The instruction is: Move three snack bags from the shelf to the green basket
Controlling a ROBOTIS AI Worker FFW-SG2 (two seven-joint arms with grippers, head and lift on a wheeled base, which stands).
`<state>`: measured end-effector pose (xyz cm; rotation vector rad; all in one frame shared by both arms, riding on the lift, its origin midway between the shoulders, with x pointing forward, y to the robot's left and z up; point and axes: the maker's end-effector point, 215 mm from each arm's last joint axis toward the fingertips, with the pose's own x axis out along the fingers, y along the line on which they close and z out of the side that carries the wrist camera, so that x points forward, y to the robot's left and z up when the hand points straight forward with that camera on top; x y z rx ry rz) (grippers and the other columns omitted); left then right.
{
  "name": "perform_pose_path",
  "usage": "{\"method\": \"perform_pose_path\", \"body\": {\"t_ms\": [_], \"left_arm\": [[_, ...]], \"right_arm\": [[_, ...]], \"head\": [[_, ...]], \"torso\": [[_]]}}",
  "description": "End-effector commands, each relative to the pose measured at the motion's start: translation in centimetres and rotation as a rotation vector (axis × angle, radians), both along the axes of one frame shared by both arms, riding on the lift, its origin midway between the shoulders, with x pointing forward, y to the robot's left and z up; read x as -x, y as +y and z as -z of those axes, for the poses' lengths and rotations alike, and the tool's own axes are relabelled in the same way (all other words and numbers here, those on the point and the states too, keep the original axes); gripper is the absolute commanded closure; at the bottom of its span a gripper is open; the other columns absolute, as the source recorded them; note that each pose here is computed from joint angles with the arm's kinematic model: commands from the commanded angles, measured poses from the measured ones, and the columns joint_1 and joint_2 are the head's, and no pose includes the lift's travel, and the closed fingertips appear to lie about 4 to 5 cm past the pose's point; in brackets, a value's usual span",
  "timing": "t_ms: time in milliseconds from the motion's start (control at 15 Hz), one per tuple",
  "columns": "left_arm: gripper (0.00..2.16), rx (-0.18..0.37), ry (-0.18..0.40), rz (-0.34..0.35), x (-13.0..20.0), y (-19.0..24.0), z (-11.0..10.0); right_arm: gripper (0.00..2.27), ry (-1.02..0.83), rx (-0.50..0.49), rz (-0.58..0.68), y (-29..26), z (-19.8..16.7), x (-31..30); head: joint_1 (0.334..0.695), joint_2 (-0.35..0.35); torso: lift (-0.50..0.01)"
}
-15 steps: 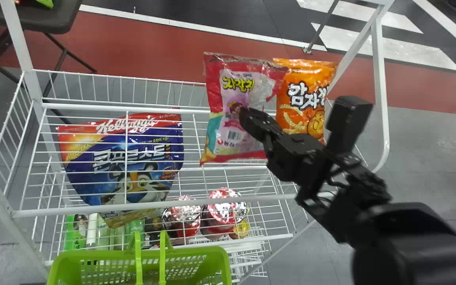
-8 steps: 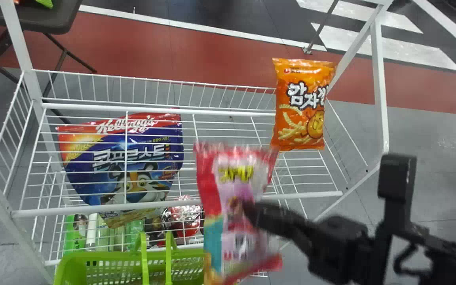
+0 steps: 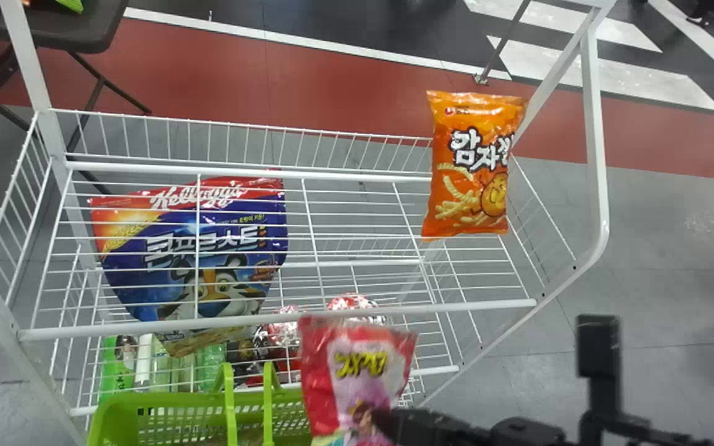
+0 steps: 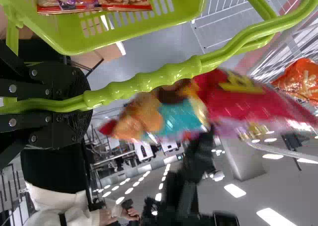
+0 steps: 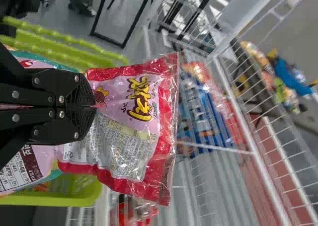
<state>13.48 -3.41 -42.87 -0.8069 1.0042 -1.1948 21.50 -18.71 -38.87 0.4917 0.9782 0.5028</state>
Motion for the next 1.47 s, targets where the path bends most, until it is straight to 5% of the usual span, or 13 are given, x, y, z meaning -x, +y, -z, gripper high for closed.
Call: {"method": "perform_pose_path", "body": {"t_ms": [0,667,733,867,1067,1400], "left_arm": [[1.55,0.002,0.000,-0.001,0.1,0.0,0.0],[1.55,0.003,-0.003,-0.001,0.4,-0.1,-0.3],[1.55,0.001,-0.005,-0.001,0.3,0.0,-0.3],[1.55,0.001,-0.005,-0.003,0.3,0.0,-0.2],[1.55,0.001,-0.006,-0.002,0.2,-0.1,-0.2],[1.55,-0.007,-0.006,0.004,0.2,-0.3,0.0]], "right_arm": [[2.24,0.136,-0.018,-0.041,1.7,4.4,2.8],[2.20,0.052,-0.075,-0.102,6.9,10.3,-0.4],[1.89,0.110,-0.074,-0.118,6.8,10.8,0.8],[0.00,0.156,-0.026,-0.128,5.5,10.8,2.2],[0.04,0.124,0.041,-0.099,3.4,9.1,2.1],[0.09,-0.434,0.161,-0.010,2.2,-0.9,-6.8]], "head": [[0.695,-0.350],[0.695,-0.350],[0.695,-0.350],[0.695,-0.350],[0.695,-0.350],[0.695,-0.350]], "torso": [[-0.048],[-0.048],[-0.048],[-0.048],[-0.048],[-0.048]]}}
